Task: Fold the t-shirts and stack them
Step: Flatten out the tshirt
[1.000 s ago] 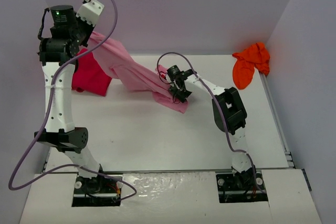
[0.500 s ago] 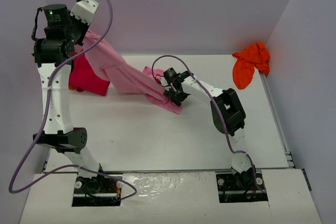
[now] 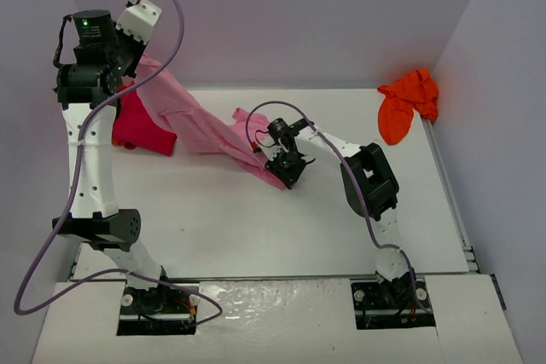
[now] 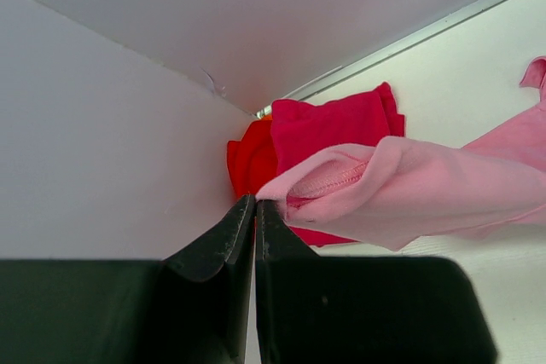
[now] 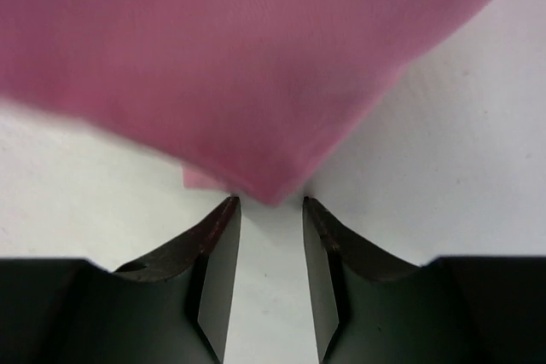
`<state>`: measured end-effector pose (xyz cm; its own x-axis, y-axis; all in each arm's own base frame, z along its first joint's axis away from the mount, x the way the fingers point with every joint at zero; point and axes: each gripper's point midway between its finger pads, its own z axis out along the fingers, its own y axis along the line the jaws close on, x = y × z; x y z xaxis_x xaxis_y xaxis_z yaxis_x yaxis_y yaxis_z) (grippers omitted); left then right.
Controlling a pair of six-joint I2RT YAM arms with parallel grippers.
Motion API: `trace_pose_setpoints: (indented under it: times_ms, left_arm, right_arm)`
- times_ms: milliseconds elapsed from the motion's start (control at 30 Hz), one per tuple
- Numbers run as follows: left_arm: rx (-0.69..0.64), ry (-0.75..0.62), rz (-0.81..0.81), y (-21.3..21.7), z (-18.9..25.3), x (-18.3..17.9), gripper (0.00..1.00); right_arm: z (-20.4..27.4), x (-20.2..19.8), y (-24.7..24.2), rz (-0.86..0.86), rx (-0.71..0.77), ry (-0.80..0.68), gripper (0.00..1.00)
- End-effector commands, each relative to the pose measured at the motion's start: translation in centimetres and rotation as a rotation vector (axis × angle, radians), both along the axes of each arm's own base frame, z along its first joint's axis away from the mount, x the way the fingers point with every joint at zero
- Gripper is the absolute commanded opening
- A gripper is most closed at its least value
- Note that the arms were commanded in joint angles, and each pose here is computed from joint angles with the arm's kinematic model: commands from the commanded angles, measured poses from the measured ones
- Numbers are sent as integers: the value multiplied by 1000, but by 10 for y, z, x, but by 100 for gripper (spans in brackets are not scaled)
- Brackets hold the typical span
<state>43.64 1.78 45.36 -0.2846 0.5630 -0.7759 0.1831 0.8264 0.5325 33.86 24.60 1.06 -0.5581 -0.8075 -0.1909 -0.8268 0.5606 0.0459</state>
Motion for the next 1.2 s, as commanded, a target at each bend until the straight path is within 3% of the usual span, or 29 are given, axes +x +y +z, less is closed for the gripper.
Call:
trace_pose_setpoints:
  times_ms: [0, 233, 300, 400, 900, 1167]
  left_arm:
    - [-5, -146, 18, 6, 46, -17, 0]
    - [3, -147, 22, 7, 45, -19, 0]
    - [7, -148, 23, 7, 46, -18, 0]
    - [6, -151, 21, 7, 46, -17, 0]
    - [9, -155, 28, 8, 49, -14, 0]
    - [19, -140, 36, 10, 43, -14, 0]
  right_arm:
    - [1, -21, 6, 41, 38, 98, 33]
    - [-1, -15, 10, 28, 28, 90, 43]
    - [4, -12, 10, 28, 33, 75, 52]
    - [15, -8, 12, 25, 51, 50, 53]
    - [41, 3, 37, 23, 209, 57, 44]
    - [16, 10, 39, -18, 174, 82, 34]
